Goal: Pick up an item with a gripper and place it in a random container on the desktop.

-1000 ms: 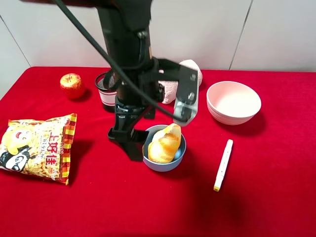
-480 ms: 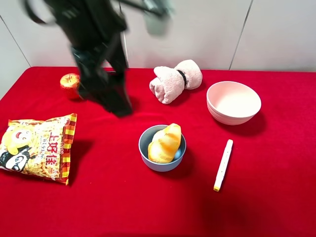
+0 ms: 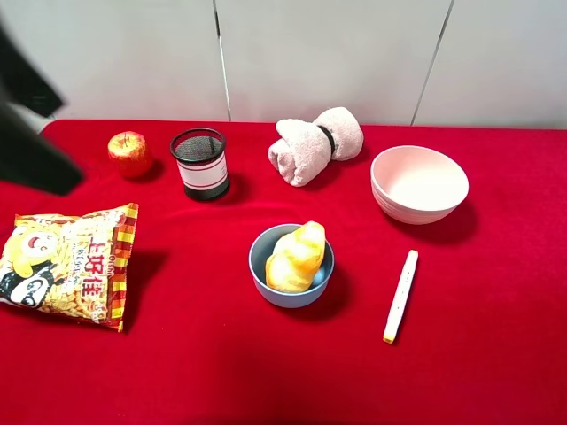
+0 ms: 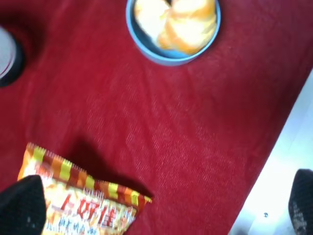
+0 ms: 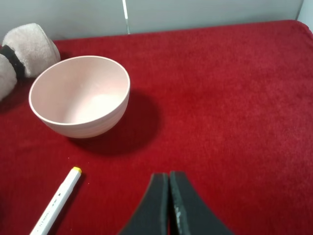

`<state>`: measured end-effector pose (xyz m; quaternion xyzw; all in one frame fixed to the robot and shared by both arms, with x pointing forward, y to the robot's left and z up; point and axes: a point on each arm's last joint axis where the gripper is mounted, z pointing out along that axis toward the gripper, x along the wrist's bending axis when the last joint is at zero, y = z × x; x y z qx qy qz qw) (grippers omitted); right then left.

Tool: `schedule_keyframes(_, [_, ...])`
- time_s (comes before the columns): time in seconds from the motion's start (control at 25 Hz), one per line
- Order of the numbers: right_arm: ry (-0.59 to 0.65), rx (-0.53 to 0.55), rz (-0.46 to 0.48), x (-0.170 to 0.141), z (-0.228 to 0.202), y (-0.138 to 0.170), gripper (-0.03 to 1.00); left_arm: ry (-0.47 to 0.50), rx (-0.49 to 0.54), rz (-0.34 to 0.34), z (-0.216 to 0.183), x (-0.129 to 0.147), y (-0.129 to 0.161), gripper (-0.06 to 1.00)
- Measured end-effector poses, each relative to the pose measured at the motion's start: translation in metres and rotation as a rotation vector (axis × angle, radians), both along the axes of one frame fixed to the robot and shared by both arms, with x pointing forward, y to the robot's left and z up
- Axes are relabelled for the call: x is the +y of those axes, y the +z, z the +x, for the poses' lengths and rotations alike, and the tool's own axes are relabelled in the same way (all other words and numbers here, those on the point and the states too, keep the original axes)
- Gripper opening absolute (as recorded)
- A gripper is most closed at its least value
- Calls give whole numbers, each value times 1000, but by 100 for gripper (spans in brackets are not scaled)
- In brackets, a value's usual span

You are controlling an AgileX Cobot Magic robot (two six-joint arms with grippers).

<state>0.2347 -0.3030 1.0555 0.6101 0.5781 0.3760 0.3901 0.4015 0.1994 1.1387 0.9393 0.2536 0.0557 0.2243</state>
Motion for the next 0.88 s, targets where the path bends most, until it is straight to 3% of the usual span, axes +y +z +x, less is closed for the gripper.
schedule_keyframes(0.4, [0, 0, 0, 0, 0, 0, -3, 230, -140, -108, -81, 50, 4, 99])
schedule_keyframes(0.6, [0, 0, 0, 0, 0, 0, -3, 411, -180, -163, -117, 69, -8, 99])
schedule_keyframes(0.88, [0, 0, 0, 0, 0, 0, -3, 552, -269, -293, -164, 89, -28, 99])
